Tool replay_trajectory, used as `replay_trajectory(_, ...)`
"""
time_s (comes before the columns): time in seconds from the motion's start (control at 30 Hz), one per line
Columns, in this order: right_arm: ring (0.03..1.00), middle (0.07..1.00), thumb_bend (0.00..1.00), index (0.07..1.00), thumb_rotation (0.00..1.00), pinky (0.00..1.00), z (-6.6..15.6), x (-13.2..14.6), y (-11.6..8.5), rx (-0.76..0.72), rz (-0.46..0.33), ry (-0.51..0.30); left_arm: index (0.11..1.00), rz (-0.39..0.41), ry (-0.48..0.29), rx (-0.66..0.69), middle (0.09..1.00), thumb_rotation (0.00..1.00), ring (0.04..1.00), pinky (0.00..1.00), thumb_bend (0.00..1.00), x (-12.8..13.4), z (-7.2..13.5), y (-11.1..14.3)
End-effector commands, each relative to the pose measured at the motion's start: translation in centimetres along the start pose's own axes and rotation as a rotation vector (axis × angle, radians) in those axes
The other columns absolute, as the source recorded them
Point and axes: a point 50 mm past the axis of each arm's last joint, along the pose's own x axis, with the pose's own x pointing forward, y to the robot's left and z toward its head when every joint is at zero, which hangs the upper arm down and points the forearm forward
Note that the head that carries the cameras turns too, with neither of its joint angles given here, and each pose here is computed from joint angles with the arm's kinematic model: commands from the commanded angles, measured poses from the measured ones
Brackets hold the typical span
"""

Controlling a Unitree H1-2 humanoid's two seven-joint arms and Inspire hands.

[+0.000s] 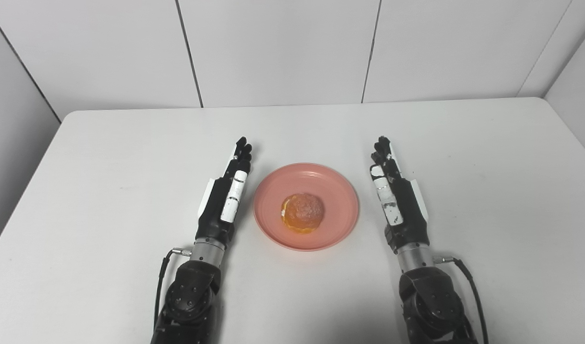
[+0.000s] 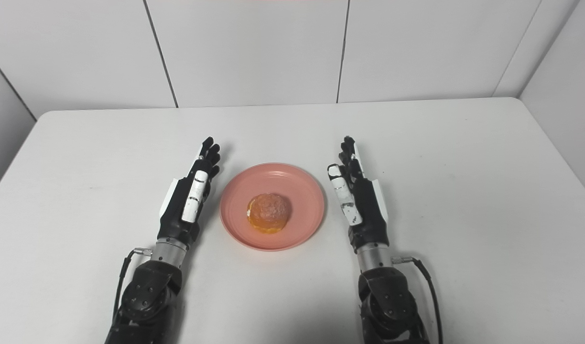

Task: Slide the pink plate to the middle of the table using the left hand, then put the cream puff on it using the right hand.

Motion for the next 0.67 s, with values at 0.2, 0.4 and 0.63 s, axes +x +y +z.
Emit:
replay_trajectory(0.2,1.000,1.000,0.73,1.000,0.90,1.00,0.7,1.3,-0.3,0.014,0.048,0.019,1.000,0.045,-0.034,0.010,1.000,1.00,1.000,1.00,0.52,1.0,1.2,-0.5)
replay_trajectory(0.4,1.000,1.000,0.65,1.000,0.96,1.00,0.6,1.4,-0.5,0.013,0.055,0.045,1.000,0.109,-0.012,-0.018,1.000,1.00,1.000,1.00,0.49,1.2,1.1,-0.3)
replay_trajectory(0.63,1.000,1.000,0.65,1.000,0.95,1.00,0.4,1.5,-1.1,0.002,0.049,0.059,1.000,0.167,0.042,-0.077,1.000,1.00,1.000,1.00,0.46,1.1,1.3,-0.5)
